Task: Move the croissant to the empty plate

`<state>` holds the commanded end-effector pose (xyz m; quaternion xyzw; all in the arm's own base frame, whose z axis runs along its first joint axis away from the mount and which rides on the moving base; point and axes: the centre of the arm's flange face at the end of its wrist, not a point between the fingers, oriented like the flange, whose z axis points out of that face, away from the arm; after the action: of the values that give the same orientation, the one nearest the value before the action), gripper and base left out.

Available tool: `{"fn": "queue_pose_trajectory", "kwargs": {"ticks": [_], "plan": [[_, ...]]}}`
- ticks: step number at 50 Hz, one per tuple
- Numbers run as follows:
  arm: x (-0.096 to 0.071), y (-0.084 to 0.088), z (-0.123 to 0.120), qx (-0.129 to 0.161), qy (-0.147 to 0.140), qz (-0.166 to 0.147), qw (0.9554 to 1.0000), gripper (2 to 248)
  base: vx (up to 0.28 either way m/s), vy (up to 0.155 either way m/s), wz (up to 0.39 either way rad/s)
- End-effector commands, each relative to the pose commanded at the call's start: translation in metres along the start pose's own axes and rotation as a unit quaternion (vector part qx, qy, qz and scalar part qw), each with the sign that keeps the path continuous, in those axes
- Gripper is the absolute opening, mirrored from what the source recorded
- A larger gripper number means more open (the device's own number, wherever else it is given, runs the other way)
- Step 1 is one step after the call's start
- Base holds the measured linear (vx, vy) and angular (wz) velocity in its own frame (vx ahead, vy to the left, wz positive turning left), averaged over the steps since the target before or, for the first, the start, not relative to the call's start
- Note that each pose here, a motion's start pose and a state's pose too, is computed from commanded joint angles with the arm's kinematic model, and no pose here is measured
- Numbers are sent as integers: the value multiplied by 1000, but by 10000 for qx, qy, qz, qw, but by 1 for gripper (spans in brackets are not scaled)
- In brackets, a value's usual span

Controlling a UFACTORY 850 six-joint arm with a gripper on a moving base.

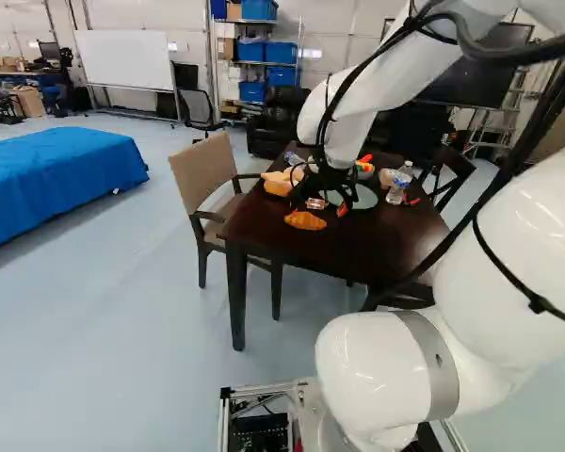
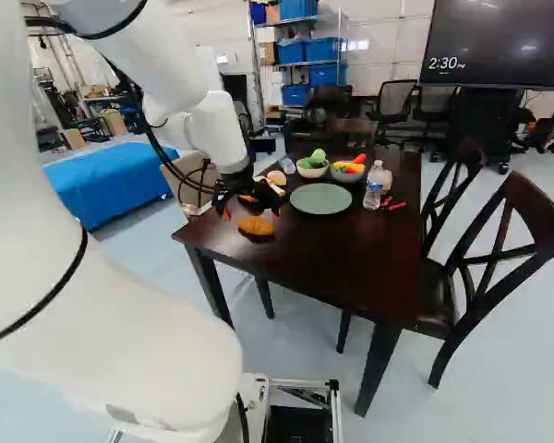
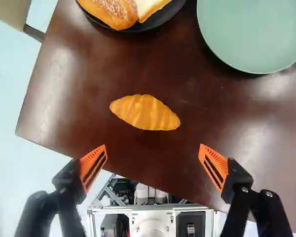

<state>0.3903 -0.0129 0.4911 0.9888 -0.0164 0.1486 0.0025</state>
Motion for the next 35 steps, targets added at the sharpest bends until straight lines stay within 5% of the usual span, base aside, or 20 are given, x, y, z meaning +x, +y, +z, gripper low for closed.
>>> {"fn": "queue_pose_trajectory", "kwargs": {"ticks": [15,35], "plan": [[15,0,5,2,-325,-6,9995,247,0,0,0],[40,-1,12,4,-360,-15,9994,247,0,0,0]]}}
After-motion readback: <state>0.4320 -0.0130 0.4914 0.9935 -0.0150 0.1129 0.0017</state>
